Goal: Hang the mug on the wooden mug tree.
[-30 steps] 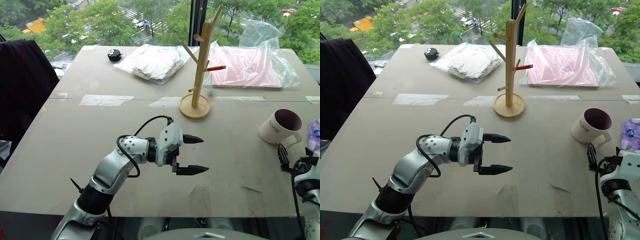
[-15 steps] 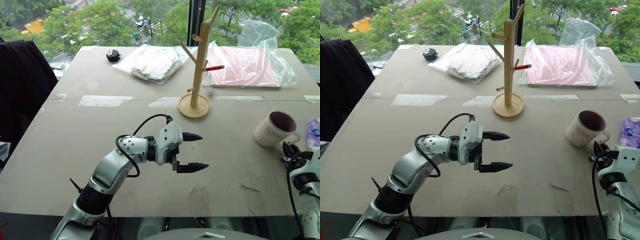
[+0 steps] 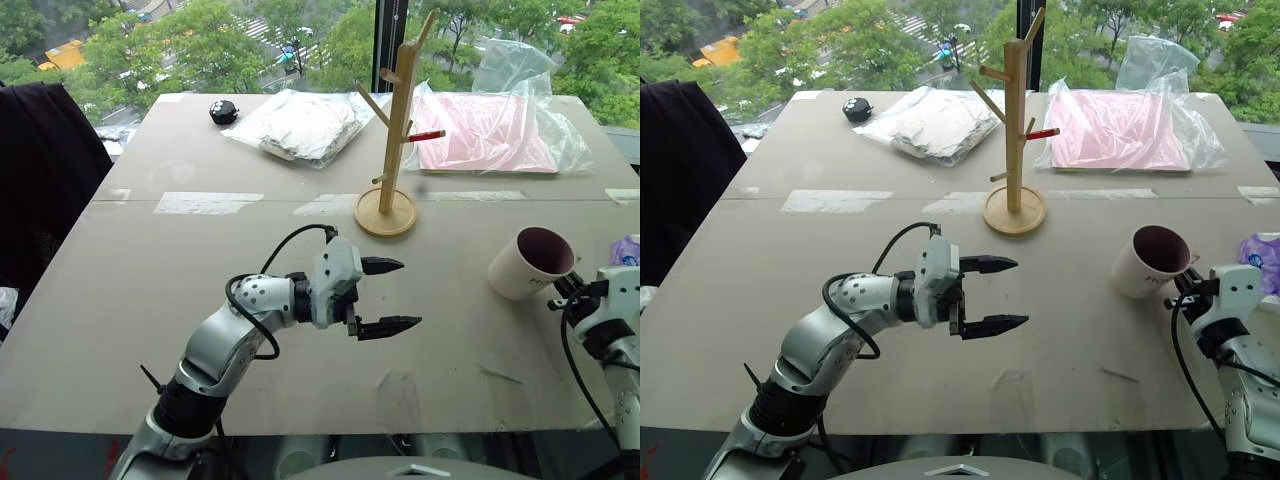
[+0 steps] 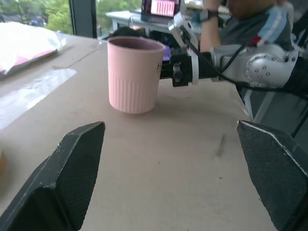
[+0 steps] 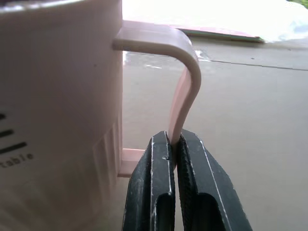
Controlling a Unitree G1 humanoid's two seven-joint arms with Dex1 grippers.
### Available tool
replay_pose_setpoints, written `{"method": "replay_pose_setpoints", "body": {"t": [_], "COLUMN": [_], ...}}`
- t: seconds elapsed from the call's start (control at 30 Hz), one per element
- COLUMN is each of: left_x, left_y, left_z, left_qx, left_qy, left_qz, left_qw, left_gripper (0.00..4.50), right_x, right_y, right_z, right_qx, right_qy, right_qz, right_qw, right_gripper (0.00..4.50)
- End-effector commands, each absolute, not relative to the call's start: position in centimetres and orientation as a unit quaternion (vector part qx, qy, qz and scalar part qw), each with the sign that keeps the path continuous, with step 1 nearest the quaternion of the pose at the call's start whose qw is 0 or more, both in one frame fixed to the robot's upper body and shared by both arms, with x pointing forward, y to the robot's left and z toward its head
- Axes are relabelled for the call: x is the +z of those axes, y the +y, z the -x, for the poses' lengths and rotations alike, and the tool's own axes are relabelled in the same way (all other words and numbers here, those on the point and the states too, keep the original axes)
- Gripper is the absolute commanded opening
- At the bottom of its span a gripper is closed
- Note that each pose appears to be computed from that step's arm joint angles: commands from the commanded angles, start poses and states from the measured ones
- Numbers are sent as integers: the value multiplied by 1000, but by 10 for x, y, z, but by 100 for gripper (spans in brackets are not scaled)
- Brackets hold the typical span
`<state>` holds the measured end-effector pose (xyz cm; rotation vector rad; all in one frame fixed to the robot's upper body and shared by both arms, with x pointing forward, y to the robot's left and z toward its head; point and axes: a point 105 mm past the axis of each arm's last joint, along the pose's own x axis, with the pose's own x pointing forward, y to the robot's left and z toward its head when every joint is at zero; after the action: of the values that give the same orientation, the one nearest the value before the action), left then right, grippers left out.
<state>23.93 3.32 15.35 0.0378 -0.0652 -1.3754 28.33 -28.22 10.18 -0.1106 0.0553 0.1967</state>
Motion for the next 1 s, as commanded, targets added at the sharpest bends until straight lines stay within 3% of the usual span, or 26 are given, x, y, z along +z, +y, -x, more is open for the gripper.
{"method": "replay_pose_setpoints", "body": {"t": [0.03,0.27,0.53,0.73,1.0], "left_x": [169,191,204,200,197], "left_y": [46,62,69,75,77], "left_z": [-243,-246,-241,-239,-244], "left_qx": [-582,-463,-384,-354,-341], "left_qy": [-99,-197,-255,-263,-268], "left_qz": [-3,52,78,77,73], "left_qw": [807,863,884,894,898], "left_gripper": [450,450,450,450,450], "right_x": [144,203,261,287,295], "right_y": [-247,-215,-204,-186,-162], "right_z": [-297,-330,-364,-382,-394], "right_qx": [213,365,436,472,500], "right_qy": [-4,-29,-55,-72,-88], "right_qz": [111,234,361,403,428], "right_qw": [971,901,822,780,747], "right_gripper": [5,5,5,5,5]}}
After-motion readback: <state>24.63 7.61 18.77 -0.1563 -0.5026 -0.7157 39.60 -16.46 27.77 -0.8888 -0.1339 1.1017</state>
